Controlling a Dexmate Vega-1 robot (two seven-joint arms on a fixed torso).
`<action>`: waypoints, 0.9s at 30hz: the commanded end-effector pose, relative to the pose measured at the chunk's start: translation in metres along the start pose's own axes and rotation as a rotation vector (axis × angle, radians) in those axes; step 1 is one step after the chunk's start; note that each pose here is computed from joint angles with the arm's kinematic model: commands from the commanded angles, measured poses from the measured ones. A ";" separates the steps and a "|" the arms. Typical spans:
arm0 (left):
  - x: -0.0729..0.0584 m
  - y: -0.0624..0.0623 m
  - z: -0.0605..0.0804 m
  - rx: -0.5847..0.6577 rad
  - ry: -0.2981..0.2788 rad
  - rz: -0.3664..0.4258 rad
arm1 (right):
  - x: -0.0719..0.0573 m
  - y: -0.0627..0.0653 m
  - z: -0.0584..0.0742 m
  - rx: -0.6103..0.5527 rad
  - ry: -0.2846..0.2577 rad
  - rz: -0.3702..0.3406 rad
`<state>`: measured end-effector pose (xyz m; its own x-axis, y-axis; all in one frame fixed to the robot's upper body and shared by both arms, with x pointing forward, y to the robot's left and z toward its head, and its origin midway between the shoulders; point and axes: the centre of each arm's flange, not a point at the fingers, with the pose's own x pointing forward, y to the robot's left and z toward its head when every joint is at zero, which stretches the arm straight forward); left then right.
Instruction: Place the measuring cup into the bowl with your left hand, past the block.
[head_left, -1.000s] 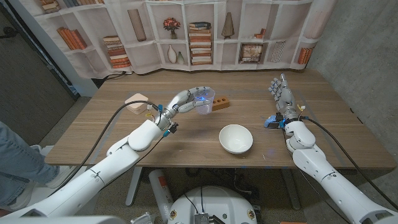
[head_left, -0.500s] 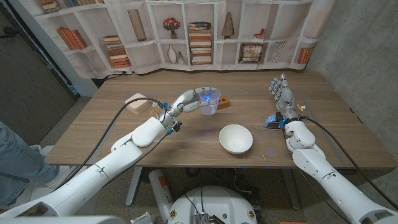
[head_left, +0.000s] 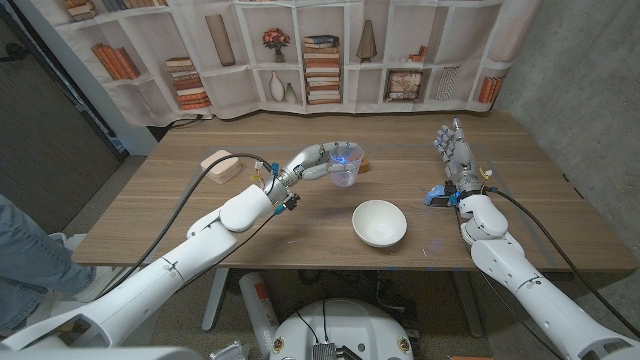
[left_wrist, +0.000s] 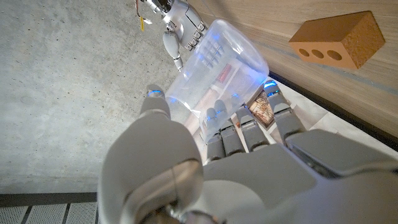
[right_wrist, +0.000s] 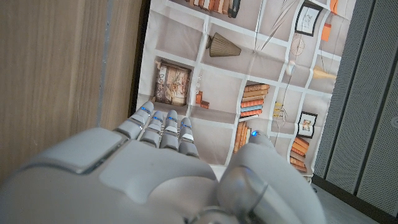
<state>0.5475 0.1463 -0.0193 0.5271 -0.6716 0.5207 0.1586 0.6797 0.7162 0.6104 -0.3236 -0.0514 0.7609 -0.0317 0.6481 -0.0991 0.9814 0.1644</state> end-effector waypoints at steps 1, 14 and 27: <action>0.005 -0.009 0.007 0.008 -0.018 -0.049 | 0.001 -0.002 0.002 0.009 -0.007 -0.002; 0.006 -0.017 0.012 0.011 -0.029 -0.100 | 0.002 -0.001 0.004 0.003 -0.010 0.001; 0.012 -0.027 0.016 0.012 -0.036 -0.143 | -0.001 -0.003 0.002 0.008 -0.005 -0.002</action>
<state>0.5372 0.1241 -0.0231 0.4807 -0.7494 0.4553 0.2026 0.6001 0.7738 0.6096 -0.3262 -0.0486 0.7550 -0.0333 0.6549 -0.1019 0.9806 0.1674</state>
